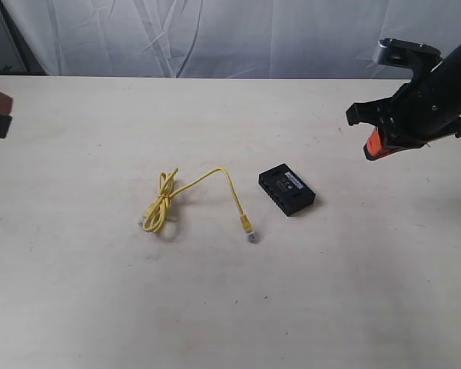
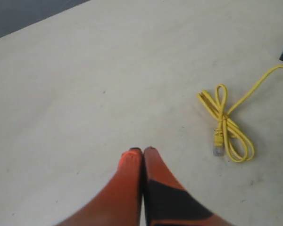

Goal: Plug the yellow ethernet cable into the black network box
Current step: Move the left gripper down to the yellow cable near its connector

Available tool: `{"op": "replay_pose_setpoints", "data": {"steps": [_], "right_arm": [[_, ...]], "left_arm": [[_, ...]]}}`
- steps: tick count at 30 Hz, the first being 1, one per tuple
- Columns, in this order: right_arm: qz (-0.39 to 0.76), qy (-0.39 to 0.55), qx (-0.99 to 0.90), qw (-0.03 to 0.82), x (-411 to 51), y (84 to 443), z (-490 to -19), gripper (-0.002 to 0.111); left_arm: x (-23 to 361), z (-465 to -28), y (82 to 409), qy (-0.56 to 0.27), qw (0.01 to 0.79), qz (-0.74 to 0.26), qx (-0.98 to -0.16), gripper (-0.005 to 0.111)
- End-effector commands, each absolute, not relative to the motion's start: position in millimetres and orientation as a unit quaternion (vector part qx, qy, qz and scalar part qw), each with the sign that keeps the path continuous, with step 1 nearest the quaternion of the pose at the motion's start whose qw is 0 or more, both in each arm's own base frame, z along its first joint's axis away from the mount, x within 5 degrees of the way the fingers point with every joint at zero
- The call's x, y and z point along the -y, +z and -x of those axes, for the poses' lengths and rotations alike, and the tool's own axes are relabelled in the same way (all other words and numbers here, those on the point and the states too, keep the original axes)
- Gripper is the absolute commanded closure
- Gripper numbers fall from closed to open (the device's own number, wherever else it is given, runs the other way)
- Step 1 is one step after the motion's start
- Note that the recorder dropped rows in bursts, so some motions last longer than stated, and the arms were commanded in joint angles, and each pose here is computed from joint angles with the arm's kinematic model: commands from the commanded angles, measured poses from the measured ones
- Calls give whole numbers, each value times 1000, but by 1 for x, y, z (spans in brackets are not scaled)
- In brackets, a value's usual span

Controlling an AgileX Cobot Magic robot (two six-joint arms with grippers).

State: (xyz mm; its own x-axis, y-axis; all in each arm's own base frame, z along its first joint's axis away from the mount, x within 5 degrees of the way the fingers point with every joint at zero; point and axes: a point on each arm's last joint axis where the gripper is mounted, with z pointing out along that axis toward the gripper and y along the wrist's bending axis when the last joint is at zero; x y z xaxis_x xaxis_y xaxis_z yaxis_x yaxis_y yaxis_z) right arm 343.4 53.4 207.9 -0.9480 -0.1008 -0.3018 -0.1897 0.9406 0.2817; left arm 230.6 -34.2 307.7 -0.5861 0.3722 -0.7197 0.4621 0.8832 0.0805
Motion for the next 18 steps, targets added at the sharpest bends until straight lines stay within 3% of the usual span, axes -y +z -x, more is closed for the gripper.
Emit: {"op": "replay_pose_setpoints", "data": {"steps": [1,18], "right_arm": [[71,156,-973,157,-52,211,-345,108],[72,153,-973,160,-52,211,-346,108]], "left_arm": [[59,-250,302,-74,369,-296,-878,107],[150,-298,271,-94,316,-482,-812,107]]}}
